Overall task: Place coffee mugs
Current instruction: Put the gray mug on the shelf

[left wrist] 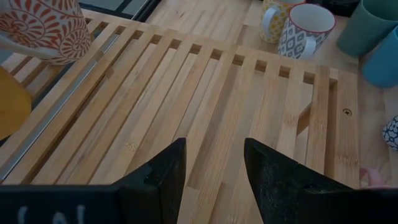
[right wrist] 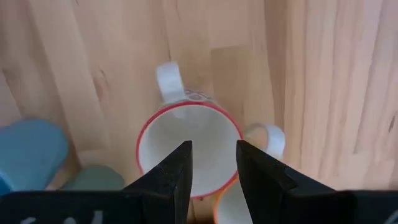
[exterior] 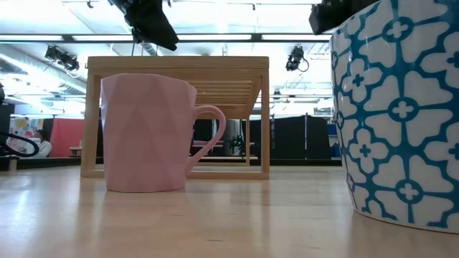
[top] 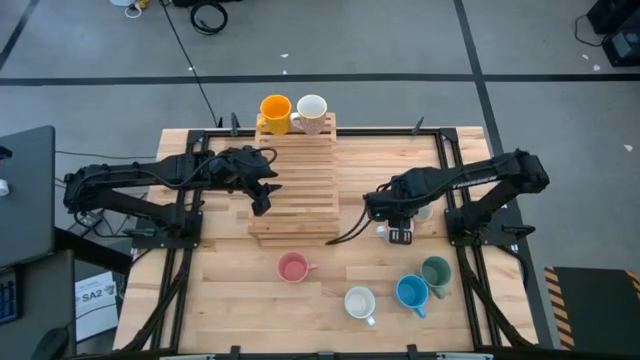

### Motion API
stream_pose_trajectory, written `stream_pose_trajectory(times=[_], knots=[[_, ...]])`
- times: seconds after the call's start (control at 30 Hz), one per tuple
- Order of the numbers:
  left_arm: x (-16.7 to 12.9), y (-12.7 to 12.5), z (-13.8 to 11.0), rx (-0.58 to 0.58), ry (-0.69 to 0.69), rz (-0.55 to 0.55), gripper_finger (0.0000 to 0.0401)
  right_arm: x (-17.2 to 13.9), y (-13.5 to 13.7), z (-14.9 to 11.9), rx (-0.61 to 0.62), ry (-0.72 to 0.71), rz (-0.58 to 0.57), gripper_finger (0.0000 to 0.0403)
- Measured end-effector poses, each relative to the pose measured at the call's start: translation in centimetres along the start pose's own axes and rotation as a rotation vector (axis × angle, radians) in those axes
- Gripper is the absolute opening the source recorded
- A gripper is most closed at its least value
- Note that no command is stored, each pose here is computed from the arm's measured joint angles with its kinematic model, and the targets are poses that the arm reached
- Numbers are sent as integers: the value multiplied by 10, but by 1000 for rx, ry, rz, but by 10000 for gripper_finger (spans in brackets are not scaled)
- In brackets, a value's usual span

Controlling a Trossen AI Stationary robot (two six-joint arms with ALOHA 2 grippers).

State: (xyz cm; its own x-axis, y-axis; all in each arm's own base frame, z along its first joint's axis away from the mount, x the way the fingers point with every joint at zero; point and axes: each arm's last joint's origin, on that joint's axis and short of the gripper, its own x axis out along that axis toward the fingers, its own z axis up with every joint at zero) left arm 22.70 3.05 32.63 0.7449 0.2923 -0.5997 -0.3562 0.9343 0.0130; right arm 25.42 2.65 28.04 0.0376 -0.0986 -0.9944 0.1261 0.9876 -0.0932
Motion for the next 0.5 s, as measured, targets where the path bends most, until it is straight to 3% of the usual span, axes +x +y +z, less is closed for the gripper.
stream_pose_trajectory(times=[0.5], knots=[[0, 0, 0, -1, -1, 0, 169, 32, -27, 0, -48, 46, 40, 130]])
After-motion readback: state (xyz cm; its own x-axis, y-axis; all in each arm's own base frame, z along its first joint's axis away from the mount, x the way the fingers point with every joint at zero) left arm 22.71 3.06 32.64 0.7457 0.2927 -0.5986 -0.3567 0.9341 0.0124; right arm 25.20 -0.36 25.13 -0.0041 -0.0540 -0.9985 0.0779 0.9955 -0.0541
